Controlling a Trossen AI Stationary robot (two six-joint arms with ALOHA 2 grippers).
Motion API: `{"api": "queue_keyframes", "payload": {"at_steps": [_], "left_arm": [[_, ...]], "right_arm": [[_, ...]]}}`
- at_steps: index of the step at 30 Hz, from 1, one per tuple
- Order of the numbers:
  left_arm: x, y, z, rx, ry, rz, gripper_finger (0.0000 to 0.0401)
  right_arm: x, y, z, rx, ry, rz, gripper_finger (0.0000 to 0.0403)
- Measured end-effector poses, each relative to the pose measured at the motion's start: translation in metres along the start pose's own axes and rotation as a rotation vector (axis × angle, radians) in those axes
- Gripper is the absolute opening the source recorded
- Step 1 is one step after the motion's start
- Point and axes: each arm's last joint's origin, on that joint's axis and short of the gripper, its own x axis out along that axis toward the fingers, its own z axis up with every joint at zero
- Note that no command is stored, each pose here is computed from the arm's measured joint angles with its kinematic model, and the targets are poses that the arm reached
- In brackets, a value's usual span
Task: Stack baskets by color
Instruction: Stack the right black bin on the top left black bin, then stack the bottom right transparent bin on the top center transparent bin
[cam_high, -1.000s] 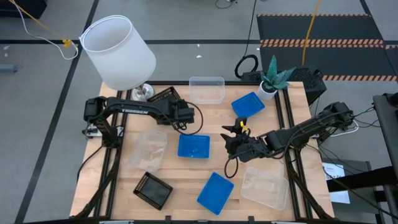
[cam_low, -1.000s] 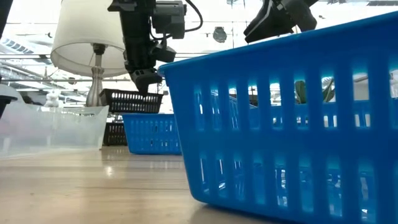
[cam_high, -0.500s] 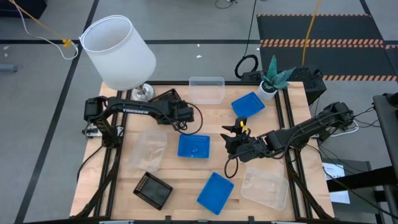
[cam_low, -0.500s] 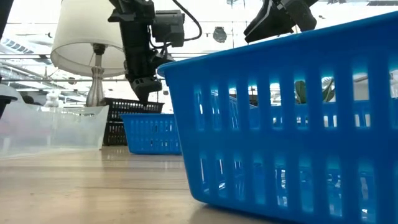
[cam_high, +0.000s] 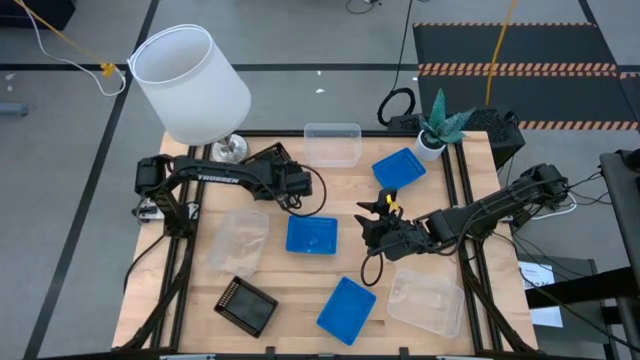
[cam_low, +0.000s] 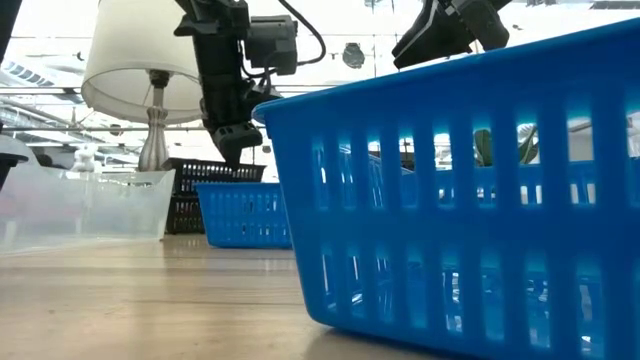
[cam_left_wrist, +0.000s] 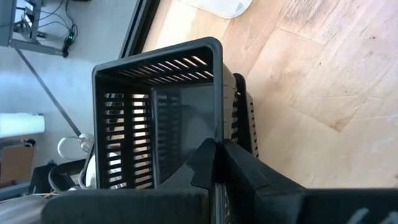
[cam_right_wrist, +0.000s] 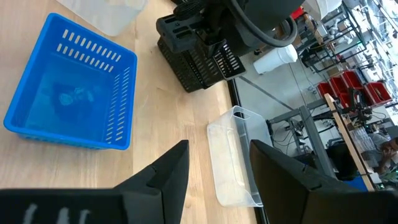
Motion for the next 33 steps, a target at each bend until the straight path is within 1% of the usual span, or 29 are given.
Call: {"api": "queue_keyframes", "payload": {"at_steps": [6, 9, 11, 17, 20, 22, 26, 33], "left_arm": [[0.007, -0.003, -0.008, 0.038, 0.024, 0.003, 0.0027], [0.008, -0.003, -0.007, 0.016, 0.017, 0.002, 0.0039], [0.008, -0.002, -0.006, 0.001, 0.010, 0.001, 0.0057], [0.011, 0.001, -0.004, -0.040, 0.012, 0.006, 0.0138], [0.009, 0.002, -0.003, -0.048, 0.007, 0.005, 0.0166], [0.004, 0.004, -0.001, -0.058, -0.016, -0.002, 0.0176], [-0.016, 0.008, -0.001, -0.068, -0.092, -0.027, 0.0177], [-0.063, 0.019, -0.012, -0.091, -0.238, -0.086, 0.0156]], "right_arm": [[0.000, 0.000, 0.000, 0.000, 0.000, 0.000, 0.0162], [0.000, 0.000, 0.000, 0.003, -0.002, 0.000, 0.0162], [0.000, 0.000, 0.001, 0.006, -0.005, -0.001, 0.0162], [0.000, 0.000, 0.001, 0.006, -0.005, 0.000, 0.0162], [0.000, 0.000, 0.001, 0.005, -0.005, 0.000, 0.0162], [0.000, 0.000, 0.001, 0.005, -0.005, 0.000, 0.0162], [0.000, 0.000, 0.001, 0.006, -0.005, 0.000, 0.0162], [0.000, 0.000, 0.001, 0.032, -0.005, 0.000, 0.0162]]}}
